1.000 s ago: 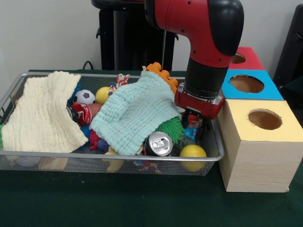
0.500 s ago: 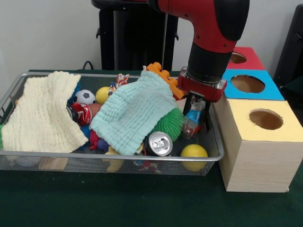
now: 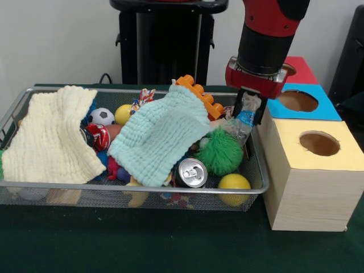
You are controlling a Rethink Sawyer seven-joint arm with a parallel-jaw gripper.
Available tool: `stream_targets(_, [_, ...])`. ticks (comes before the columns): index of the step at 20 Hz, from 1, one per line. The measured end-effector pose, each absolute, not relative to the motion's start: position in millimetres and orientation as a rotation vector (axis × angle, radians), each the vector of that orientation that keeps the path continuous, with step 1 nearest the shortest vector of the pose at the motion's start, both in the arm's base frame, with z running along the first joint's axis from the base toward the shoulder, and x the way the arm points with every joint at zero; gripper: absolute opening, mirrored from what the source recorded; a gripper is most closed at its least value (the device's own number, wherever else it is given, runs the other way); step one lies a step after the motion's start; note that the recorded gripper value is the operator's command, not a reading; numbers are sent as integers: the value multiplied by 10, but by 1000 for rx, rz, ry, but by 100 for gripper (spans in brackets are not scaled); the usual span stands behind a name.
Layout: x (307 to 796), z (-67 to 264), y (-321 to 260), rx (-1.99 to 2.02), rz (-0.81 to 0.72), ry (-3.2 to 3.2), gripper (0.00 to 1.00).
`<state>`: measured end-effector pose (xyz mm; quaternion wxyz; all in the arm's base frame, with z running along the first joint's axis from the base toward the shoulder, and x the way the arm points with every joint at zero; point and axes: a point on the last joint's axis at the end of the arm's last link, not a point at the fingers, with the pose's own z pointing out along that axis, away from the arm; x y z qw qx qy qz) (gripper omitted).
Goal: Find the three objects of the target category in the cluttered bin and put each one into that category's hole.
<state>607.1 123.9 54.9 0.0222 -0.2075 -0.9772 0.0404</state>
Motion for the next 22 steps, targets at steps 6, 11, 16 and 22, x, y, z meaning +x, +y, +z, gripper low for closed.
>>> stream_targets(6, [6087,641,1235,-614,135,-3047,0])
stream_targets(11, [6113,700,1238,-613,129,-3052,0])
stream_targets(16, [6136,782,1253,-612,115,-3046,0])
stream_targets(22, [6159,933,1288,-587,93,-3027,0])
